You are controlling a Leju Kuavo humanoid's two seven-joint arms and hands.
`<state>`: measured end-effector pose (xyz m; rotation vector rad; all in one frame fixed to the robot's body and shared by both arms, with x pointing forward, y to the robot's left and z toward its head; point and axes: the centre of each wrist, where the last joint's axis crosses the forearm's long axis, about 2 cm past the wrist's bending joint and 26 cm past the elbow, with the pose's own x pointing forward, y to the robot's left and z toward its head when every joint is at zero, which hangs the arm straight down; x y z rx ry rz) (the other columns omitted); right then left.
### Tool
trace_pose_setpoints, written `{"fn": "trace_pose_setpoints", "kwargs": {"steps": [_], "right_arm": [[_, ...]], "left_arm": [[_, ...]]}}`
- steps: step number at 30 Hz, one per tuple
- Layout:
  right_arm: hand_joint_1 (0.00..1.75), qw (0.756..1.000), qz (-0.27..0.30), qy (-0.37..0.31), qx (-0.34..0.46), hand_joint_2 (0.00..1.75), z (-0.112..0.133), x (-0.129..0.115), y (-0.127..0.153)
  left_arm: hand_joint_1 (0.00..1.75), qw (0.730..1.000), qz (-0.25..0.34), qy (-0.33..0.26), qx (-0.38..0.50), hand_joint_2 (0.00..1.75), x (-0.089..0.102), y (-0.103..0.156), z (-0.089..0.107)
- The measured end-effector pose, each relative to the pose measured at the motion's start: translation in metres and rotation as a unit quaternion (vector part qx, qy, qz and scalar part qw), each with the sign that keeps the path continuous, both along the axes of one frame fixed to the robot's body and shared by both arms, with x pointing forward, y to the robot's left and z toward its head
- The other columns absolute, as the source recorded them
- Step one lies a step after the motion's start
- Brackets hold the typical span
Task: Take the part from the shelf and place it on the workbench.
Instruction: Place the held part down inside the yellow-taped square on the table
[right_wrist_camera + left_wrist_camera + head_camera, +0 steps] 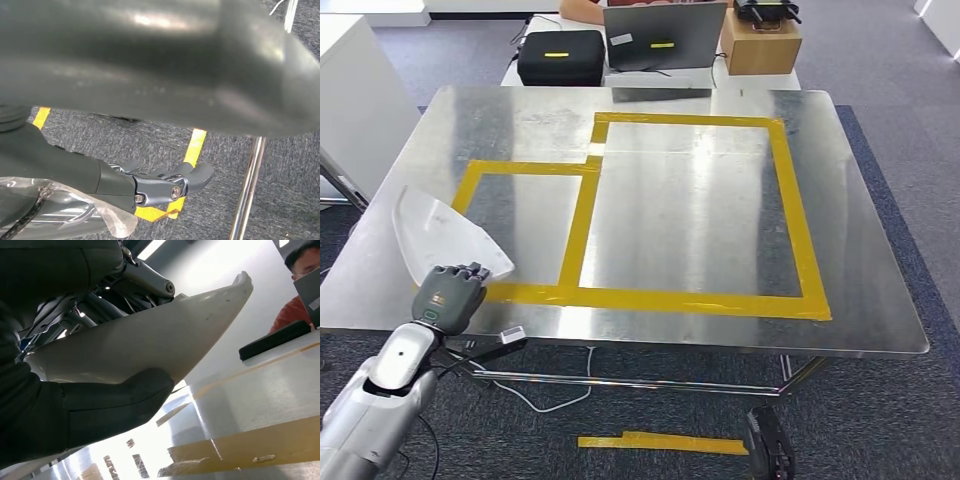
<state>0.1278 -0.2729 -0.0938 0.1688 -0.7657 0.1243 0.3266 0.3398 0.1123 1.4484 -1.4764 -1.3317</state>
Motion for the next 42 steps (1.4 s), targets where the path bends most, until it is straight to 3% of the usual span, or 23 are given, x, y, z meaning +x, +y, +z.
{"fn": "trace_pose_setpoints", "kwargs": {"steps": [2, 6, 7, 11, 28, 42], "right_arm": [[0.00, 1.000, 0.000, 0.000, 0.000, 0.00, 0.000, 0.000, 0.000], [0.00, 1.000, 0.001, -0.002, 0.001, 0.00, 0.000, 0.000, 0.000], [0.00, 1.000, 0.001, -0.003, 0.001, 0.00, 0.000, 0.000, 0.000], [0.00, 1.000, 0.000, -0.005, 0.001, 0.00, 0.000, 0.000, 0.000], [0.00, 1.000, -0.002, -0.001, 0.000, 0.00, -0.001, -0.003, 0.000], [0.00, 1.000, 0.001, 0.000, -0.003, 0.00, -0.001, -0.005, 0.000]], "left_arm": [[1.75, 1.000, -0.001, 0.002, 0.001, 1.75, 0.000, -0.001, 0.000], [0.00, 1.000, -0.004, 0.005, 0.006, 1.75, 0.003, -0.002, 0.000], [0.00, 1.000, -0.003, 0.005, 0.006, 1.75, 0.003, -0.003, 0.000], [0.00, 1.000, 0.005, 0.012, -0.003, 0.00, 0.005, -0.004, 0.000], [0.00, 1.000, 0.019, 0.012, 0.002, 0.00, 0.005, -0.008, 0.000], [0.00, 0.998, 0.018, -0.052, 0.010, 0.00, -0.003, -0.011, 0.013]]}}
